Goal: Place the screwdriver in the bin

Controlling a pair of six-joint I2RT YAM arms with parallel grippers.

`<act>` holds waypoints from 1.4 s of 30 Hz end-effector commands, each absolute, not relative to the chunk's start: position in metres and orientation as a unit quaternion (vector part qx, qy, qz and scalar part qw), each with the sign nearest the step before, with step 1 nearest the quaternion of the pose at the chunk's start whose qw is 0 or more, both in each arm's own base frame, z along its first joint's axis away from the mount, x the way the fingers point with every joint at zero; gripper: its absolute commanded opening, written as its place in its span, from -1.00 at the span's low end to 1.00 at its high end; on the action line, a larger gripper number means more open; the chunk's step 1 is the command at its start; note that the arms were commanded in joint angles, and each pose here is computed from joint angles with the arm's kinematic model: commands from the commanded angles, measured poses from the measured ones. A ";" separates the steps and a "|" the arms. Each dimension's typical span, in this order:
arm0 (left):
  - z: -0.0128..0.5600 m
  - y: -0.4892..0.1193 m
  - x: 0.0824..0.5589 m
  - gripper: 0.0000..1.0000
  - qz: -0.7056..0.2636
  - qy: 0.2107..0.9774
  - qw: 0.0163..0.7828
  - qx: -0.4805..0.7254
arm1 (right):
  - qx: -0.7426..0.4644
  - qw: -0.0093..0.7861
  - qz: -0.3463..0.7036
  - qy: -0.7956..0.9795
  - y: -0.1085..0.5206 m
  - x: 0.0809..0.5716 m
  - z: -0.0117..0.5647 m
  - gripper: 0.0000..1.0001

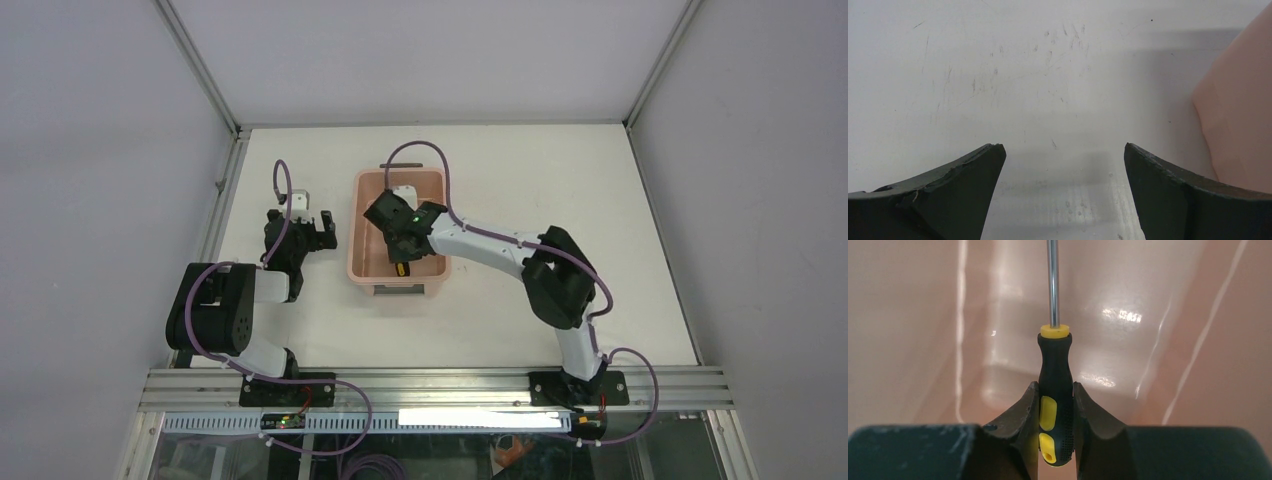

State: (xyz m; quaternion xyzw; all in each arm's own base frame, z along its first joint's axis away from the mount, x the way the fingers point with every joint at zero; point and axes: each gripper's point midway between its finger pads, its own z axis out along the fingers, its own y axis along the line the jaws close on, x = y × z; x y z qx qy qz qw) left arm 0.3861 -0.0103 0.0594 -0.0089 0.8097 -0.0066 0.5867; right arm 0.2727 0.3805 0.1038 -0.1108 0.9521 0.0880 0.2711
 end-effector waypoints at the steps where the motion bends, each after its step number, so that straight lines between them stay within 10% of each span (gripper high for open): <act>1: 0.079 -0.016 0.394 0.98 -0.020 0.791 0.611 -0.010 | -0.060 0.270 0.118 0.954 0.400 0.275 0.073 -0.68; 10: 0.079 -0.016 0.394 0.98 -0.020 0.791 0.611 -0.010 | -0.022 0.258 0.102 0.961 0.394 0.275 0.037 -0.02; 23: 0.079 -0.016 0.394 0.98 -0.020 0.791 0.611 -0.010 | -0.120 0.418 0.164 0.885 0.382 0.312 0.224 0.98; 42: 0.079 -0.016 0.394 0.98 -0.020 0.791 0.611 -0.010 | 0.084 0.464 -0.064 0.879 0.089 0.323 0.234 0.99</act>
